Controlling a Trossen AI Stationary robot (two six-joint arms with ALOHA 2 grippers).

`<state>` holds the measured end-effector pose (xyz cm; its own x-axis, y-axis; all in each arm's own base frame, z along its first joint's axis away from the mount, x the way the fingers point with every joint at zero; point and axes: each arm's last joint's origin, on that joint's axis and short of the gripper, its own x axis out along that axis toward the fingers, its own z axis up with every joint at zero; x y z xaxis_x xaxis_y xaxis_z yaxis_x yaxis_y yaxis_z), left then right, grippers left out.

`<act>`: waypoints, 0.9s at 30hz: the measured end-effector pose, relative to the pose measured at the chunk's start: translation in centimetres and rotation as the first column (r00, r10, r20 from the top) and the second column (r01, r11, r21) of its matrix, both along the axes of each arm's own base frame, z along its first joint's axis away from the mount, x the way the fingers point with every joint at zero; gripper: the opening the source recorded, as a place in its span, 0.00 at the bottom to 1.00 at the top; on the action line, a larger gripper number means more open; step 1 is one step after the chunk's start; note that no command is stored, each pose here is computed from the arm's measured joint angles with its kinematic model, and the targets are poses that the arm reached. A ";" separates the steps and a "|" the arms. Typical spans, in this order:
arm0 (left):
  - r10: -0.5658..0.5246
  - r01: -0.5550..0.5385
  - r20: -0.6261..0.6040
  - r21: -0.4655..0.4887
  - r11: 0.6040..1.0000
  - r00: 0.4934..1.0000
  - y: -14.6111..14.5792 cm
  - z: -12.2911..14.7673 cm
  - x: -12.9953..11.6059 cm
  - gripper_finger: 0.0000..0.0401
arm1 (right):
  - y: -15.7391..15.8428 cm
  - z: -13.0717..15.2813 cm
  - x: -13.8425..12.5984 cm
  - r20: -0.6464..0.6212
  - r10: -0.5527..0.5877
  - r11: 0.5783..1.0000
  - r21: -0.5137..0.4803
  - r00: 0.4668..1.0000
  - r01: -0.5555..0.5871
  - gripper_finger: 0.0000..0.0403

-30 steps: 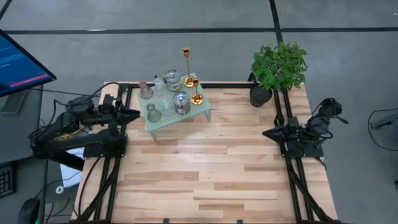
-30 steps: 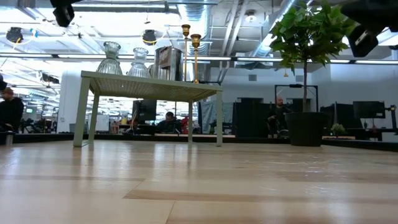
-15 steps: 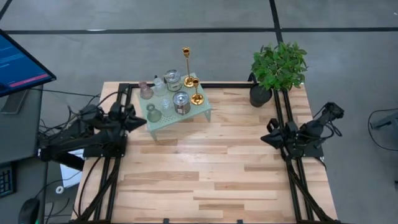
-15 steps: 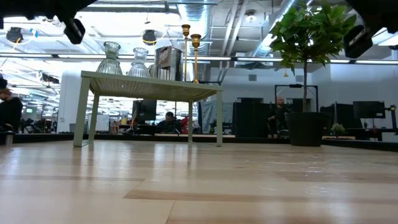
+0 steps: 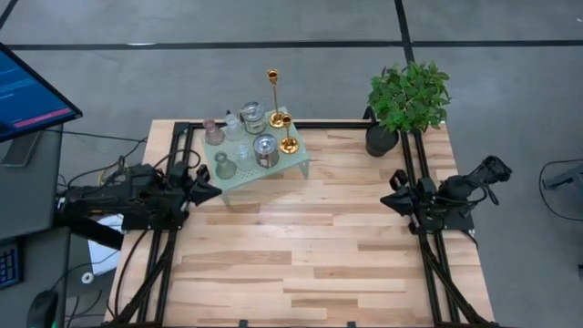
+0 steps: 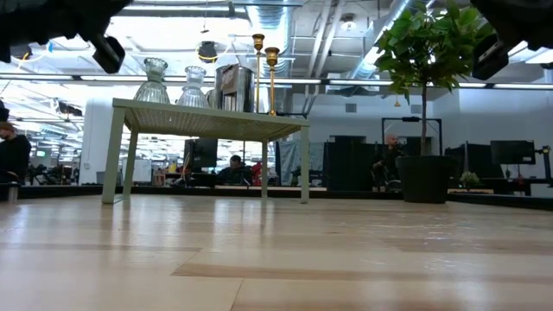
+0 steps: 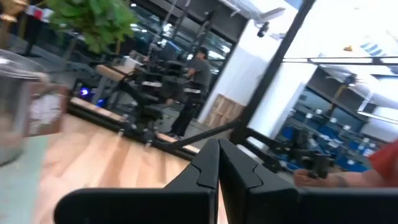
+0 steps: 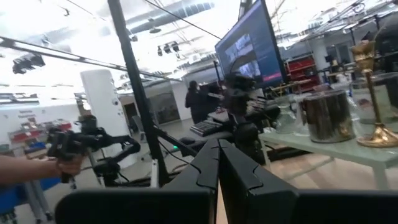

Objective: Pick & Place candle stick holders
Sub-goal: Return to Home Position

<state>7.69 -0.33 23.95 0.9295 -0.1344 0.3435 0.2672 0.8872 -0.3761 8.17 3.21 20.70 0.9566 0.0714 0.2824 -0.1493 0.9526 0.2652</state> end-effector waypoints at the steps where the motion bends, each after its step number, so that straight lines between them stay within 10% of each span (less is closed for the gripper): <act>1: -0.015 0.015 0.005 -0.004 1.000 1.000 -0.2 0.0 0.0 0.01 | 0.0 -0.1 0.0 -0.008 -0.007 1.000 -0.004 1.000 0.007 0.00; 27: -0.109 0.111 -0.043 0.046 0.993 0.993 -1.7 -2.7 0.8 0.01 | -1.1 -3.4 1.0 -0.324 0.069 0.996 0.081 0.944 -0.045 0.00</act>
<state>8.50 -2.06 21.25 0.9213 -0.2517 0.2964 0.3492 0.8709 -0.3458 9.17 2.11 17.32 0.9921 0.1193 -0.0377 -0.0966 0.9216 0.3759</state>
